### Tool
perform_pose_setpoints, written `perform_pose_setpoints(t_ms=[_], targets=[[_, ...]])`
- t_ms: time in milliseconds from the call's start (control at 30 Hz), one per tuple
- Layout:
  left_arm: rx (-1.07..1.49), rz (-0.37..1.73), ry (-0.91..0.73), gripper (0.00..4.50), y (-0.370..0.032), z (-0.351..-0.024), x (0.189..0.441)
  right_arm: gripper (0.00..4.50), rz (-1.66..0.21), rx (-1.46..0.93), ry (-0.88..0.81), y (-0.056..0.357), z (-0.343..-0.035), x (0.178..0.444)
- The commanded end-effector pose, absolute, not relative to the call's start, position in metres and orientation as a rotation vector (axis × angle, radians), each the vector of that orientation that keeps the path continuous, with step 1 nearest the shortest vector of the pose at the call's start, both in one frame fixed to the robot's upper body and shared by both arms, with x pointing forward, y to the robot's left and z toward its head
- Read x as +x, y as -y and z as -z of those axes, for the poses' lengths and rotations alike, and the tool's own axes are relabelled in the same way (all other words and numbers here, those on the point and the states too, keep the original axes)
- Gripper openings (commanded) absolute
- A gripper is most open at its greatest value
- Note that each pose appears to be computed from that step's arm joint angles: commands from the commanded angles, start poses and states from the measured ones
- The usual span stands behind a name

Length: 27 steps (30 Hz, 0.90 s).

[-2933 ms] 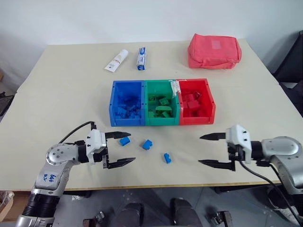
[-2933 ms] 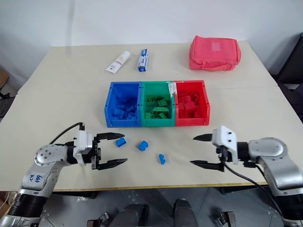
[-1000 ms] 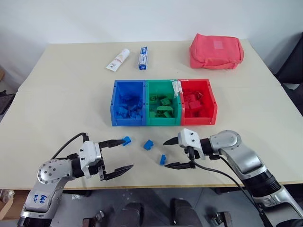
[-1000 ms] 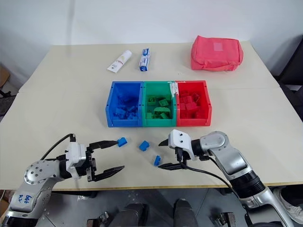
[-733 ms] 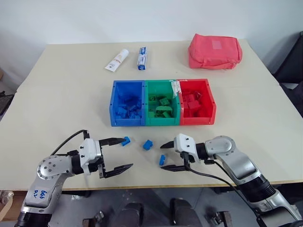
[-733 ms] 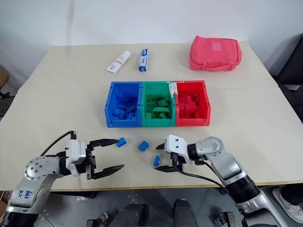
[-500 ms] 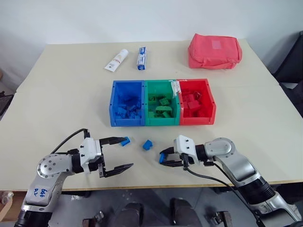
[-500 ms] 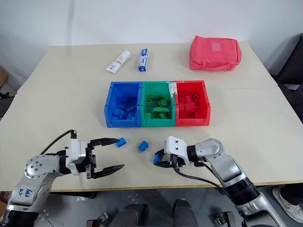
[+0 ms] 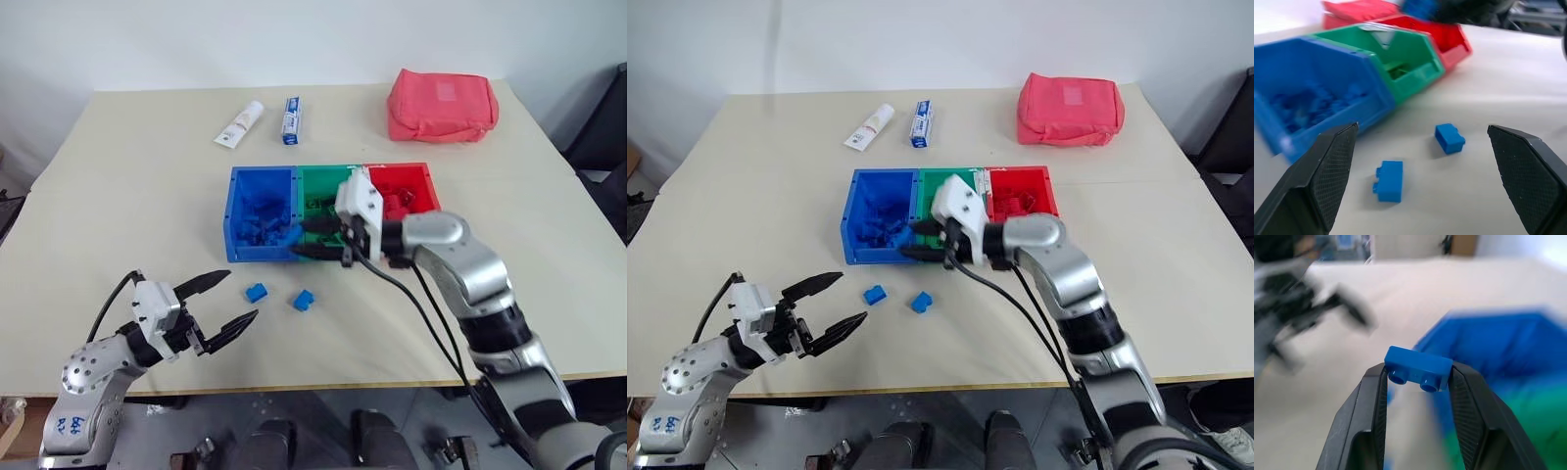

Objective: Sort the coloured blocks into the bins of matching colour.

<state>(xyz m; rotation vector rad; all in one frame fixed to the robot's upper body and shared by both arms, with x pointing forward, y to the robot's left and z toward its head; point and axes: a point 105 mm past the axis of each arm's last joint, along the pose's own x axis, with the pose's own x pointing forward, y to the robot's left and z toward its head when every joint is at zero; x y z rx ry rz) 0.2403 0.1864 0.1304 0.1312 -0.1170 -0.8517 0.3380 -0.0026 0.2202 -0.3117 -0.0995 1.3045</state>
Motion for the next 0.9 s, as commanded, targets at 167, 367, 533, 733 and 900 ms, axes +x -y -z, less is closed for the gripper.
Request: perform_pose_setpoints(t_ms=[167, 367, 533, 733, 900], targets=[[0.155, 0.817, 0.148, 4.50, -0.192, -0.132, 0.233, 2.43, -1.124, -0.325, 0.102, -0.024, -0.234, 0.392], [0.172, 0.817, 0.146, 4.50, -0.192, -0.132, 0.235, 4.48, -1.192, -0.353, 0.134, -0.024, -0.235, 0.386], [0.185, 0.798, 0.125, 4.50, -0.200, -0.134, 0.240, 4.48, -1.306, -0.381, 0.265, 0.009, -0.241, 0.361], [0.193, 0.795, 0.083, 4.50, -0.222, -0.141, 0.246, 4.48, -1.466, -0.494, 0.328, 0.088, -0.210, 0.311], [0.266, 0.758, 0.023, 4.50, -0.252, -0.134, 0.255, 4.48, -1.464, -0.455, 0.216, 0.133, -0.181, 0.282]])
